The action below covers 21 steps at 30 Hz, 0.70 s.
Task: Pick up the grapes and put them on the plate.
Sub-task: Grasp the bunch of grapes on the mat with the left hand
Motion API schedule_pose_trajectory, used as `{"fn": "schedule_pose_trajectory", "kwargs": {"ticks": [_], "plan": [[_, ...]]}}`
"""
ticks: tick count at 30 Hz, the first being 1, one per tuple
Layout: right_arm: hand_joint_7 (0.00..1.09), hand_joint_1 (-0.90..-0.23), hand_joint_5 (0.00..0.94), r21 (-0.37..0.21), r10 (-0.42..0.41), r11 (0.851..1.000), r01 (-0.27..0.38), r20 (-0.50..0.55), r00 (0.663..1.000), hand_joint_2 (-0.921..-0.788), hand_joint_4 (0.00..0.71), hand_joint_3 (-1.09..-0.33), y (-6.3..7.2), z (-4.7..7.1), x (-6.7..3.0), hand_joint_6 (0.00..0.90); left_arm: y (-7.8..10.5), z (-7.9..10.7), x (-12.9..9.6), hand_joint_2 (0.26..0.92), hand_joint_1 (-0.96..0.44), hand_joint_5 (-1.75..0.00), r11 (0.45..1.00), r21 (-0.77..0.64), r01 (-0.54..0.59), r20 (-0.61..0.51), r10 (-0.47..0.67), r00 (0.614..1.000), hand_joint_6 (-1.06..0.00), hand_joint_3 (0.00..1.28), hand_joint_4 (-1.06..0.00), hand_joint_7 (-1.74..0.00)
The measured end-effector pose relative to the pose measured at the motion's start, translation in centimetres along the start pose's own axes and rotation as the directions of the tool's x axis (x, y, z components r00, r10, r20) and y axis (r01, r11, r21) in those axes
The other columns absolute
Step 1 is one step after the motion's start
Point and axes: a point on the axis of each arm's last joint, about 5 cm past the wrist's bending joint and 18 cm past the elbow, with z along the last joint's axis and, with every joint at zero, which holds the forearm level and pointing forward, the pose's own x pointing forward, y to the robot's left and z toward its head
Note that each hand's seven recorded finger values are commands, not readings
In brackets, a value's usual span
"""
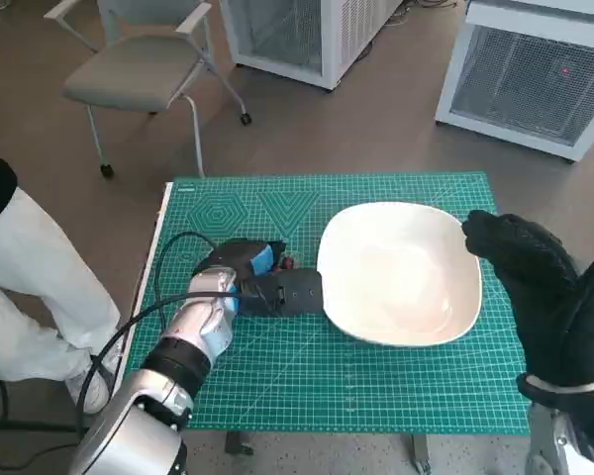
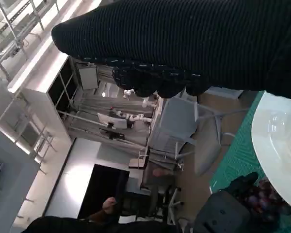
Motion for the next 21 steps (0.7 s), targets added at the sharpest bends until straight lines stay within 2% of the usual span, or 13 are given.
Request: {"fn": "schedule_pose_trajectory", "kwargs": {"ticks": [2,5,12,21], "plan": [[0.93,-0.53,0.517,0.0,0.0,1.0,0.0,0.0,1.0,-0.921,0.251,-0.591,0.0,0.0,0.0,0.132,-0.05,-0.03,0.01,0.75,0.33,-1.73,1.0,0.001,-0.012,0.003,0.012,1.0,-0.48,0.66,-0.36,-0.01],[0.93,-0.53,0.518,0.0,0.0,1.0,0.0,0.0,1.0,-0.921,0.251,-0.59,0.0,0.0,0.0,0.132,-0.1,-0.05,0.01,0.717,0.36,-1.74,1.0,0.003,-0.025,0.01,0.025,1.0,-0.47,0.76,-0.34,-0.01],[0.93,-0.53,0.519,-0.001,0.0,1.0,0.0,0.001,1.0,-0.921,0.25,-0.59,0.0,0.0,0.0,0.132,-0.19,-0.17,0.03,0.669,0.38,-1.75,1.0,-0.005,-0.02,0.019,0.02,1.0,-0.39,0.85,-0.35,0.0],[0.93,-0.531,0.52,-0.001,0.0,1.0,0.0,0.0,1.0,-0.921,0.25,-0.59,-0.01,-0.02,0.0,0.132,-0.14,-0.36,0.03,0.627,0.39,-1.75,0.999,-0.031,-0.005,0.019,0.006,1.0,-0.39,0.91,-0.38,-0.01]]}}
